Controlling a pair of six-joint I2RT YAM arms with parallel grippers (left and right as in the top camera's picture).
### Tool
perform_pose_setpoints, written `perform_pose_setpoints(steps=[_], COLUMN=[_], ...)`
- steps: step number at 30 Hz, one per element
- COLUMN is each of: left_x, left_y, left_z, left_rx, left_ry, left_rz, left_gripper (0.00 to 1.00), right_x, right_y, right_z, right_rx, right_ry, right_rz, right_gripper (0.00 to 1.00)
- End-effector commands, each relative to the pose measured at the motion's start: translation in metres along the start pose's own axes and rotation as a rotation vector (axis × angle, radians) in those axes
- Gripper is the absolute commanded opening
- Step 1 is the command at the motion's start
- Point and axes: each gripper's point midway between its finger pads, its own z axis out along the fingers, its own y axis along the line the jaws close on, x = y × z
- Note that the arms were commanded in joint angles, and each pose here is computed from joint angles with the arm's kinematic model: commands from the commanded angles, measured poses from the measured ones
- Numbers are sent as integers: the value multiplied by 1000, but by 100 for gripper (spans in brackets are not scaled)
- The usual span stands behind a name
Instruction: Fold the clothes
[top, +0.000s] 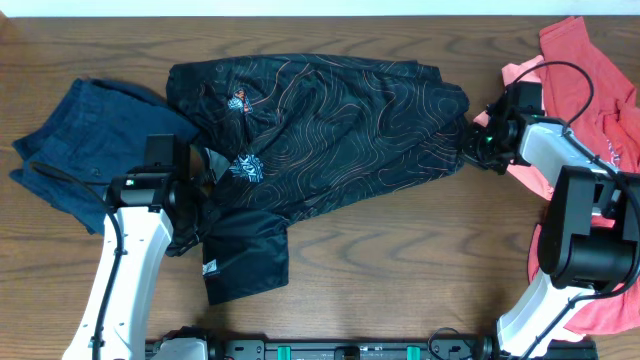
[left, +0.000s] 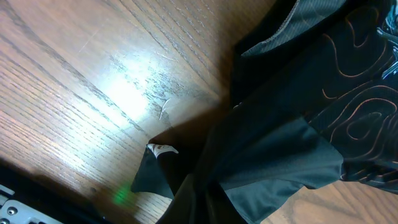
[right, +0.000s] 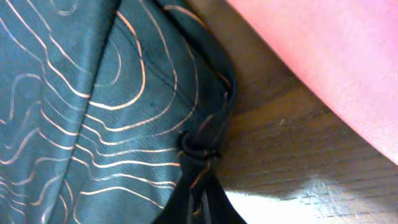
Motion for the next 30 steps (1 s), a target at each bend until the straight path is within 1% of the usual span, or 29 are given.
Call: perform_pose_setpoints(steps=[1, 3, 5, 8, 11, 14, 17, 23, 26, 30], left_x=[-2, -2, -1, 4, 6, 10, 19, 47, 57, 57], left_y=[5, 4, 2, -9, -7, -5, 3, 24, 33, 31], left_z=[-1, -1, -3, -12, -30, -53, -77, -104, -114, -124], left_rx=[-20, -18, -2, 65, 75, 94, 107, 119, 127, 169], left_ry=[-12, -12, -8, 17, 5, -13, -35, -35, -51, -111], left_rz=[2, 13, 58, 145, 154, 210, 256, 263, 292, 296], left_gripper=[6, 6, 6, 6, 6, 6, 6, 6, 6, 6], right_x=[28, 26, 22, 16, 15, 15, 30, 73, 81, 83], right_y=[-25, -30, -36, -47, -51, -53, -59, -86, -87, -81], right_z=[17, 1, -20, -62, -117, -166, -205, -246, -256, -265], right_rx=[79, 92, 116, 158, 149, 137, 151, 299, 316, 298], right_ry=[97, 90, 70, 25, -43, -147, -200, -200, -217, -259], right_rz=[51, 61, 58, 88, 116, 86, 71, 117, 99, 88], right_gripper=[1, 1, 1, 1, 1, 1, 1, 1, 1, 1])
